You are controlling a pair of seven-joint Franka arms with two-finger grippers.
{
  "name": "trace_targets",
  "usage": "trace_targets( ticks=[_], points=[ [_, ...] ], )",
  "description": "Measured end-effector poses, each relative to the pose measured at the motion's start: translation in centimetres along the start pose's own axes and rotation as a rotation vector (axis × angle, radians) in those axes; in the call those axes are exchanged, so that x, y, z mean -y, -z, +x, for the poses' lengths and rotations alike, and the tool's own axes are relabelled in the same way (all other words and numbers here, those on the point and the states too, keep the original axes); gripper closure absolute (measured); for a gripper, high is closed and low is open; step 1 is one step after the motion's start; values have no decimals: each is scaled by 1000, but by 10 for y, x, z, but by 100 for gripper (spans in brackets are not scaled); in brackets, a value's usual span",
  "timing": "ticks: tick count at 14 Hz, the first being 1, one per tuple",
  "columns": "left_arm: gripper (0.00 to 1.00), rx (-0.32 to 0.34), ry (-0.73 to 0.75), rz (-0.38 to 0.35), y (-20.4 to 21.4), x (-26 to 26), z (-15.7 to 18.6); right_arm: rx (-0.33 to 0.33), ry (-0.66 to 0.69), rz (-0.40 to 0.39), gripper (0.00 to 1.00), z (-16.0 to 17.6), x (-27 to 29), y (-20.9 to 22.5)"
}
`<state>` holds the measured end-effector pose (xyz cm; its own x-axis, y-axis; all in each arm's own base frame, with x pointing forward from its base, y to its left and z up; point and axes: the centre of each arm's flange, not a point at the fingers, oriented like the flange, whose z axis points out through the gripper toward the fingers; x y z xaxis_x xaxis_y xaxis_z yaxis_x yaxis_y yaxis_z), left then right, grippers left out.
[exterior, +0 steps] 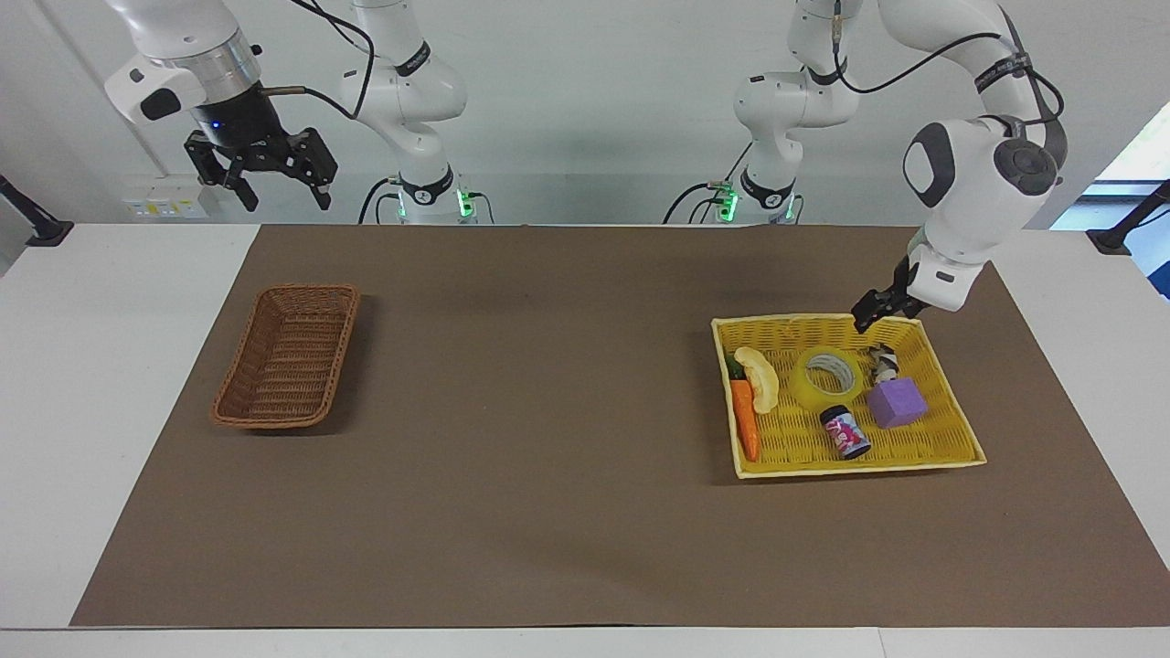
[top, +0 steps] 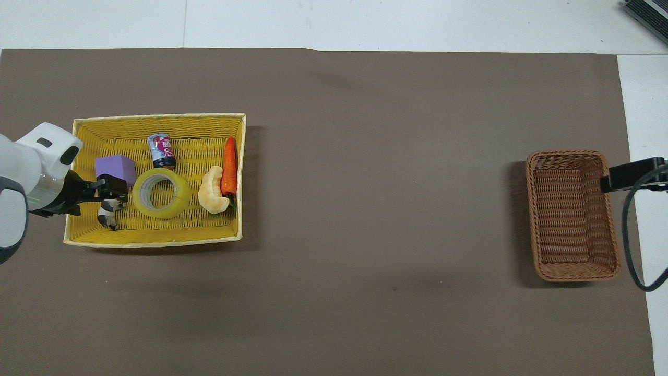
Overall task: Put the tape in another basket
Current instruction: 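Reach the left gripper into the yellow basket toward the tape roll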
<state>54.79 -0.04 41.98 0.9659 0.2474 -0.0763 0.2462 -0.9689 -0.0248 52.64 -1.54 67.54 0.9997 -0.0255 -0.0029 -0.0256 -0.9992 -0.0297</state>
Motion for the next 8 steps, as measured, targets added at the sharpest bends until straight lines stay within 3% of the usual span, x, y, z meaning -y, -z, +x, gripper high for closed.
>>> trace_targets(
  ticks=[8],
  points=[
    [0, 11, 165, -87, -80, -8, 6, 0, 0, 0, 0, 0, 0, 0]
  ],
)
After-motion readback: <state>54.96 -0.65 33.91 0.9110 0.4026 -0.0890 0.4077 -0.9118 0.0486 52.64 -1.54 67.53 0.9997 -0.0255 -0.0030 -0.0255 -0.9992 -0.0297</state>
